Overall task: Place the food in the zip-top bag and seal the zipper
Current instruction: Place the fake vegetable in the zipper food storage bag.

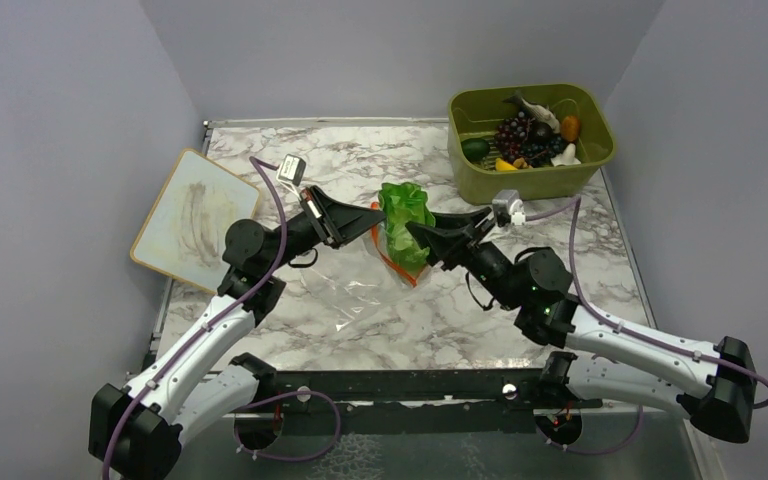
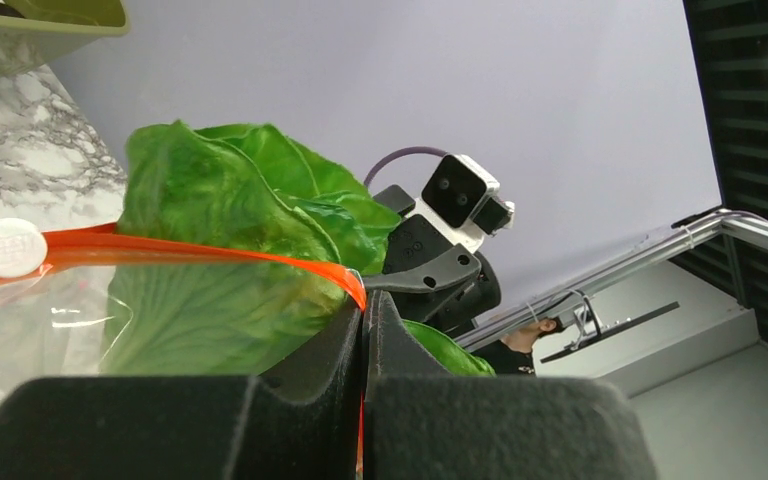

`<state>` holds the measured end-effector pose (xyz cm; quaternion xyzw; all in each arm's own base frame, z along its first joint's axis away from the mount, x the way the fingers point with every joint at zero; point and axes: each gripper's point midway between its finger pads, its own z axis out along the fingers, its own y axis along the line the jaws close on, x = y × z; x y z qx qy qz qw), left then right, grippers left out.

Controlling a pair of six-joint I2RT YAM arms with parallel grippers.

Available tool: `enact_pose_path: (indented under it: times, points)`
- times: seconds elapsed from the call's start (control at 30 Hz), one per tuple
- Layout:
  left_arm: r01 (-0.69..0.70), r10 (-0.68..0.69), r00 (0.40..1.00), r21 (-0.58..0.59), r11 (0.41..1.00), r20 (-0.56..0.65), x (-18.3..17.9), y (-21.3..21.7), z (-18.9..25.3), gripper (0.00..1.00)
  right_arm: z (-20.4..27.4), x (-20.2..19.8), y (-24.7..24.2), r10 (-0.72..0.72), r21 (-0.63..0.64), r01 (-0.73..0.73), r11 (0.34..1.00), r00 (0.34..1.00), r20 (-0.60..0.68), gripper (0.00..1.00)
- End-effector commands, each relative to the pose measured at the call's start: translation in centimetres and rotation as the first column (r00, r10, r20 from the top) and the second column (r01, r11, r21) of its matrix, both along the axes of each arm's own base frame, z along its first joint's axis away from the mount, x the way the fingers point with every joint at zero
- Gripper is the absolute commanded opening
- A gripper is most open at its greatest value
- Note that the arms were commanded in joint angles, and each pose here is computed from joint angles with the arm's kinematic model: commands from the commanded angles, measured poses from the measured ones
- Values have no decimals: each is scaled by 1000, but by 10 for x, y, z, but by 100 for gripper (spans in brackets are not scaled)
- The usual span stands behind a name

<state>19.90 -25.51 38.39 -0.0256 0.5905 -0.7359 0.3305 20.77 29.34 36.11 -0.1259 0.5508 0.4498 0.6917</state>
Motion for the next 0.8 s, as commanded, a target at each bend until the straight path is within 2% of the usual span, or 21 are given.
enact_pose_path:
  times: [0.0, 0.1, 0.23, 0.3, 0.4, 0.5, 0.57, 0.67, 0.77]
  points:
    - [3, -3, 999, 8, 1000, 55, -2, -1, 1, 0, -39, 3, -1, -38, -245, 10, 969, 993, -109, 35]
    - [7, -7, 996, 5, 1000, 86, -5, -1, 7, 0, -50, 3, 4, -28, -279, -17, 960, 988, -155, 31]
    - [22, -23, 995, 14, 1000, 93, -5, -3, 7, 0, -49, -8, 21, 72, -287, -120, 950, 982, -172, 33]
    - [27, -29, 995, 22, 999, 93, -5, -4, 4, 0, -41, -7, 23, 62, -311, -129, 942, 974, -216, 37]
    - [27, -30, 994, 35, 999, 101, -7, -4, -2, 0, -28, 0, 9, -36, -354, -71, 933, 957, -288, 49]
    - [23, -28, 995, 46, 999, 100, -6, -4, -8, 0, -16, -1, -9, -94, -387, -29, 922, 951, -295, 61]
    - [19, -24, 995, 50, 999, 98, -4, -5, -10, 0, -9, -5, -19, -103, -388, -20, 921, 951, -293, 65]
    - [12, -17, 995, 51, 999, 98, -2, -5, -11, 0, -6, -7, -33, -140, -384, 9, 923, 939, -313, 64]
    - [11, -17, 995, 53, 999, 101, -1, -6, -10, 0, -9, -8, -46, -184, -382, 43, 923, 921, -343, 56]
